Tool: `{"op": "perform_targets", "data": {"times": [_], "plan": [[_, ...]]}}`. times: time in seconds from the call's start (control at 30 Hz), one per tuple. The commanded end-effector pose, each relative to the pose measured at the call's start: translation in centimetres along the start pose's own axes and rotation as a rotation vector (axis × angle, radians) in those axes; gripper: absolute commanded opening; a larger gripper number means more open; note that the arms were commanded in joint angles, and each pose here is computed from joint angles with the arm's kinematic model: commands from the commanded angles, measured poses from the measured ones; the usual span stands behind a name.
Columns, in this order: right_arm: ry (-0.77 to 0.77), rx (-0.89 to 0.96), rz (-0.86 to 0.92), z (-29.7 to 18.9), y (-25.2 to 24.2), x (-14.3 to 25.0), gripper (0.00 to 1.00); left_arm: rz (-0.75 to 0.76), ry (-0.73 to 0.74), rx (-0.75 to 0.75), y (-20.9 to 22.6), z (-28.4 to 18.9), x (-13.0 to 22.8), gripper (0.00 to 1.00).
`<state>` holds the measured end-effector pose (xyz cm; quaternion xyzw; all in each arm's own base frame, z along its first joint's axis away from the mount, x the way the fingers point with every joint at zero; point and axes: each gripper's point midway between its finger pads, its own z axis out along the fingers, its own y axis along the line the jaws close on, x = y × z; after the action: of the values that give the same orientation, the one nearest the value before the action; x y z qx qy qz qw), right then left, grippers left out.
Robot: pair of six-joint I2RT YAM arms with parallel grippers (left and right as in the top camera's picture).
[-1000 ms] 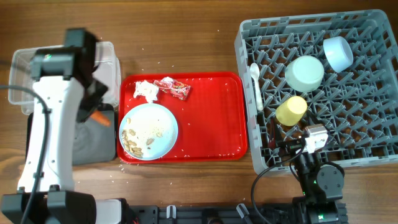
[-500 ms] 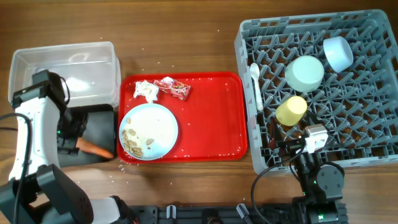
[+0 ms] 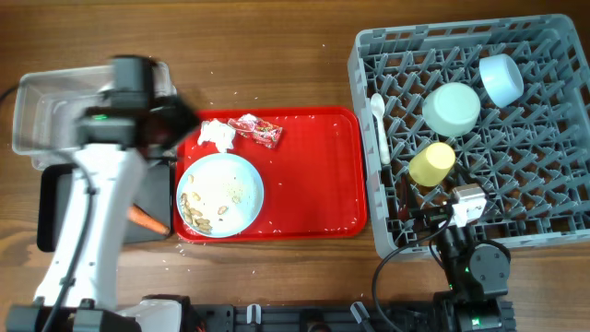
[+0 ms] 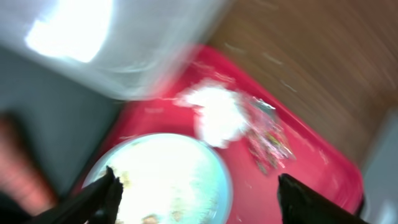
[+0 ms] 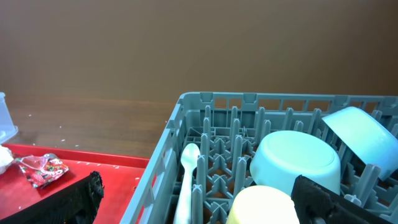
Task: Sort waste into correct bins and load items into the dishwasher rack
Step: 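Grasp the white tissue on the red tray with the left gripper, then drop the tissue into the clear plastic bin, then grasp the red candy wrapper with the left gripper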
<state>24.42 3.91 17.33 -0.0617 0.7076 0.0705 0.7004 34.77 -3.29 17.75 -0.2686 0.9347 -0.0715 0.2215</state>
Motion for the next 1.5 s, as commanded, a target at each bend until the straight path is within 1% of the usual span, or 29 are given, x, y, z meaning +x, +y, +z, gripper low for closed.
{"op": "perform_targets", "data": {"times": [0.0, 0.03, 0.1, 0.2, 0.27, 0.33, 0.37, 0.4, 0.47, 0.5, 0.53, 0.57, 0.63, 0.7, 0.77, 0.8, 0.87, 1.0, 1.03, 1.07, 1.1, 1.13, 1.17, 1.23, 1.3, 1.37, 1.43, 1.47], "plan": [[-0.011, -0.008, -0.013, 0.0, 0.1, -0.2, 1.0, 0.352, -0.038, -0.05, -4.1, 3.3, 1.5, 0.89], [-0.011, -0.008, -0.013, 0.0, 0.1, -0.2, 1.0, 0.377, -0.047, -0.085, -4.6, 4.9, 1.7, 0.9], [-0.011, -0.008, -0.013, 0.0, 0.1, -0.2, 1.0, 0.4, -0.017, -0.122, -4.8, 7.9, 2.5, 0.91], [-0.011, -0.008, -0.013, 0.0, 0.1, -0.2, 1.0, 0.406, 0.058, -0.184, -3.6, 12.1, 3.7, 0.89], [-0.011, -0.008, -0.013, 0.0, 0.1, -0.2, 1.0, 0.403, 0.093, -0.216, -2.7, 14.1, 4.3, 0.86], [-0.011, -0.008, -0.013, 0.0, 0.1, -0.2, 1.0, 0.397, 0.109, -0.232, -2.1, 15.3, 4.4, 0.86], [-0.011, -0.008, -0.013, 0.0, 0.1, -0.2, 1.0, 0.392, 0.111, -0.236, -2.0, 15.6, 4.4, 0.84], [-0.011, -0.008, -0.013, 0.0, 0.1, -0.2, 1.0, 0.387, 0.11, -0.238, -1.8, 15.9, 4.2, 0.76], [-0.011, -0.008, -0.013, 0.0, 0.1, -0.2, 1.0, 0.379, 0.108, -0.239, -1.6, 15.9, 4.0, 0.44], [-0.011, -0.008, -0.013, 0.0, 0.1, -0.2, 1.0, 0.371, 0.109, -0.231, -1.7, 15.7, 3.9, 0.18], [-0.011, -0.008, -0.013, 0.0, 0.1, -0.2, 1.0, 0.366, 0.11, -0.214, -2.2, 15.1, 3.5, 0.09], [-0.011, -0.008, -0.013, 0.0, 0.1, -0.2, 1.0, 0.351, 0.091, -0.198, -3.1, 13.5, 2.6, 0.04], [-0.011, -0.008, -0.013, 0.0, 0.1, -0.2, 1.0, 0.327, 0.056, -0.171, -4.3, 11.0, 1.0, 0.04], [-0.011, -0.008, -0.013, 0.0, 0.1, -0.2, 1.0, 0.315, 0.002, -0.129, -5.8, 7.0, -1.0, 0.04], [-0.011, -0.008, -0.013, 0.0, 0.1, -0.2, 1.0, 0.29, -0.056, -0.106, -6.0, 4.1, -2.8, 0.04], [-0.011, -0.008, -0.013, 0.0, 0.1, -0.2, 1.0, 0.257, -0.095, -0.102, -5.1, 2.5, -4.1, 0.04], [-0.011, -0.008, -0.013, 0.0, 0.1, -0.2, 1.0, 0.166, -0.131, -0.135, -1.8, 1.4, -6.7, 0.04], [-0.011, -0.008, -0.013, 0.0, 0.1, -0.2, 1.0, -0.031, -0.15, -0.232, 5.6, 2.5, -10.7, 0.06], [-0.011, -0.008, -0.013, 0.0, 0.1, -0.2, 1.0, -0.073, -0.144, -0.225, 7.0, 3.2, -11.5, 0.17], [-0.011, -0.008, -0.013, 0.0, 0.1, -0.2, 1.0, -0.088, -0.13, -0.206, 7.2, 3.7, -11.7, 0.33], [-0.011, -0.008, -0.013, 0.0, 0.1, -0.2, 1.0, -0.09, -0.103, -0.167, 7.1, 4.2, -11.6, 0.52], [-0.011, -0.008, -0.013, 0.0, 0.1, -0.2, 1.0, -0.053, -0.063, -0.106, 6.4, 4.7, -11.2, 0.69], [-0.011, -0.008, -0.013, 0.0, 0.1, -0.2, 1.0, -0.02, -0.024, -0.051, 5.5, 4.9, -10.5, 0.8], [-0.011, -0.008, -0.013, 0.0, 0.1, -0.2, 1.0, 0.003, -0.004, -0.005, 4.0, 4.2, -9.9, 0.83], [-0.011, -0.008, -0.013, 0.0, 0.1, -0.2, 1.0, 0.043, -0.004, 0.041, 1.9, 3.5, -9.2, 0.82], [-0.011, -0.008, -0.013, 0.0, 0.1, -0.2, 1.0, 0.14, 0.048, 0.095, -2.2, 3.2, -6.1, 0.76], [-0.011, -0.008, -0.013, 0.0, 0.1, -0.2, 1.0, 0.222, 0.093, 0.099, -4.7, 3.9, -3.4, 0.76], [-0.011, -0.008, -0.013, 0.0, 0.1, -0.2, 1.0, 0.277, 0.115, 0.083, -6.2, 4.8, -1.5, 0.76]]}}
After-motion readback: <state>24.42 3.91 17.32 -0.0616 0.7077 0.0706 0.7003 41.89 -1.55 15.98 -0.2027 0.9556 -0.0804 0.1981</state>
